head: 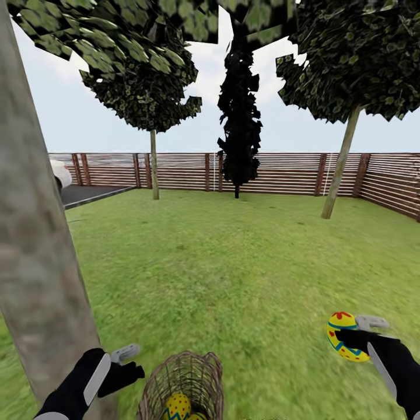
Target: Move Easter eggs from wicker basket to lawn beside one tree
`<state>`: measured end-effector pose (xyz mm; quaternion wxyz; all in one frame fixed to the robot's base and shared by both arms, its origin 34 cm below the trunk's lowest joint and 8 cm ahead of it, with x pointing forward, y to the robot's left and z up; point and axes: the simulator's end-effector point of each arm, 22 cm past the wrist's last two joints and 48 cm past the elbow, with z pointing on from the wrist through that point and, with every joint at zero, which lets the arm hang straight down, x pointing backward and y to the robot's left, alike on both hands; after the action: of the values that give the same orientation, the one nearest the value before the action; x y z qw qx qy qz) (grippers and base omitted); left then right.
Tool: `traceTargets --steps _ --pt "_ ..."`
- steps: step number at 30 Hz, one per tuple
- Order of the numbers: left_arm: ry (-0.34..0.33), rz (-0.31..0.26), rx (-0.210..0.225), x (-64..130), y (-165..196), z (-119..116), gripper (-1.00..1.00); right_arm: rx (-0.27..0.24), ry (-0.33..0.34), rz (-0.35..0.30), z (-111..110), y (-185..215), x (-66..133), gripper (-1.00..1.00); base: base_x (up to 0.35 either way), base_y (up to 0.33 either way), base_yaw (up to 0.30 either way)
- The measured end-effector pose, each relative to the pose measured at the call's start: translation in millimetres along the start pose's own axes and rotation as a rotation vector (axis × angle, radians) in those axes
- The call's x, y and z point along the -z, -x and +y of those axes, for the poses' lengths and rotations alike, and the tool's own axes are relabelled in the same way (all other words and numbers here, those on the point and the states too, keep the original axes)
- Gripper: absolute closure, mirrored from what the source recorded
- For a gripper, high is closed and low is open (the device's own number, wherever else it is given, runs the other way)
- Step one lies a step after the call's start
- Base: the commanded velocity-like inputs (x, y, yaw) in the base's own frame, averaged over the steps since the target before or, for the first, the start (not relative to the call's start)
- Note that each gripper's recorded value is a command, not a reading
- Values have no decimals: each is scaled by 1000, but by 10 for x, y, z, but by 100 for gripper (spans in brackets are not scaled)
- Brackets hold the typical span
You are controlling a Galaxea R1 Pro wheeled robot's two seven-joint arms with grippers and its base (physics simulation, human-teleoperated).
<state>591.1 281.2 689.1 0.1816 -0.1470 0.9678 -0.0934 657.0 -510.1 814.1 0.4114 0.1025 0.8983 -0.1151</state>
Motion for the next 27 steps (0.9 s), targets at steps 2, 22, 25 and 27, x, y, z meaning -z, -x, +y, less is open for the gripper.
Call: traceTargets --steps 2,22,25,27 --pt "0 -1 0 3 3 -1 -100 0 -8 -23 -21 53 4 100 0 0 -291" --pt "-4 -10 -2 36 29 -24 -100 -8 -95 -107 -191 306 83 100 0 0 -291" --pt "-5 -13 -3 44 38 -31 -100 -8 -96 -107 -192 308 88 100 45 0 -236" --pt "-6 -13 -4 48 39 -32 -100 -5 -96 -107 -188 308 91 100 244 0 -68"
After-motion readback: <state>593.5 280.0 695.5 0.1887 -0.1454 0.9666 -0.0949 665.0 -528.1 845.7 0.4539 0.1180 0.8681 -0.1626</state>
